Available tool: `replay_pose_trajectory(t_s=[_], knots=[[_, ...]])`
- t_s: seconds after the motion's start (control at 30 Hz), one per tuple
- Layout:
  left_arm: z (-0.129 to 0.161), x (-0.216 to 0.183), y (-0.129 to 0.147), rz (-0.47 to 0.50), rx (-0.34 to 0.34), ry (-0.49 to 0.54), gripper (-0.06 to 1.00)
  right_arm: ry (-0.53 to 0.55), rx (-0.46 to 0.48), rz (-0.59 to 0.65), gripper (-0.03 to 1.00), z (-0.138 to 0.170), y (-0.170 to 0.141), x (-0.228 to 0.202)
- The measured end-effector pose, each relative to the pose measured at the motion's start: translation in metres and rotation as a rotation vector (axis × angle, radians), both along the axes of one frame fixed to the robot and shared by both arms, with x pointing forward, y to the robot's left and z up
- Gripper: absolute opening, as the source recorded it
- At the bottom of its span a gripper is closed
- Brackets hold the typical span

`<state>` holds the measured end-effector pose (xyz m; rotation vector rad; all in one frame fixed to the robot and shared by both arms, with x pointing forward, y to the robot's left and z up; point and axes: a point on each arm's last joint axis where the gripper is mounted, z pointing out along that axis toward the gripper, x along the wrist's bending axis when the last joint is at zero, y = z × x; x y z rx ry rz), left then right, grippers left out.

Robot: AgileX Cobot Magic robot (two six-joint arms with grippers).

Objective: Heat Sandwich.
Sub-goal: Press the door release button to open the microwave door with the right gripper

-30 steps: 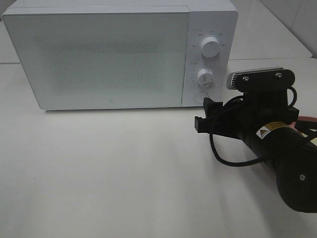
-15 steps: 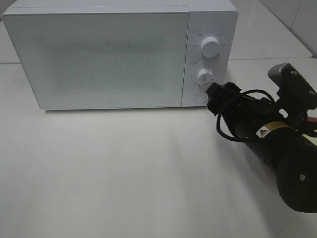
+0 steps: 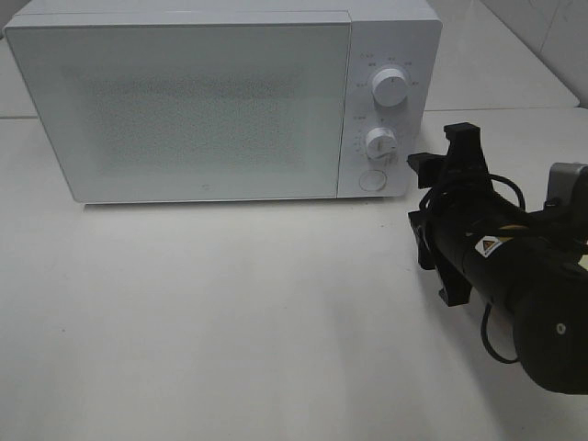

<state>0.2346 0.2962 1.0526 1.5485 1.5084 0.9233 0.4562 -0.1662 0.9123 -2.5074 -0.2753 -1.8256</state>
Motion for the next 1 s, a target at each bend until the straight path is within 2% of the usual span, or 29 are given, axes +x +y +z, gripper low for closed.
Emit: replay_pose_trajectory(t_s=[0.1,0.17,0.2,0.23,0.27,0.3,0.33,0.37,0.43,1.0], knots=[[0.0,0.0,0.0,0.0,0.0,0.0,0.99,0.003,0.014,-0.004,0.54,-0.0001,0.0,0.0],[0.0,0.0,0.0,0.0,0.0,0.0,0.99,0.01,0.019,-0.005,0.39,-0.0007,0.0001,-0.0002],[0.0,0.0,0.0,0.0,0.0,0.0,0.99,0.013,0.019,-0.004,0.34,-0.0009,0.0002,-0.0003],[0.0,0.0,0.0,0.0,0.0,0.0,0.99,0.013,0.019,-0.004,0.34,-0.0009,0.0002,-0.0003],[0.0,0.0,0.0,0.0,0.0,0.0,0.99,0.023,0.019,-0.003,0.28,-0.0018,0.0003,-0.0007],[0.0,0.0,0.0,0.0,0.0,0.0,0.99,0.03,0.019,-0.002,0.17,-0.0024,0.0004,-0.0009],[0.0,0.0,0.0,0.0,0.0,0.0,0.99,0.038,0.019,-0.002,0.11,-0.0031,0.0004,-0.0011],[0.0,0.0,0.0,0.0,0.0,0.0,0.99,0.038,0.019,-0.002,0.11,-0.0031,0.0004,-0.0011],[0.0,0.0,0.0,0.0,0.0,0.0,0.99,0.048,0.028,-0.004,0.02,-0.0037,0.0005,-0.0014],[0.0,0.0,0.0,0.0,0.0,0.0,0.99,0.084,0.048,-0.023,0.01,-0.0058,0.0028,0.0058]])
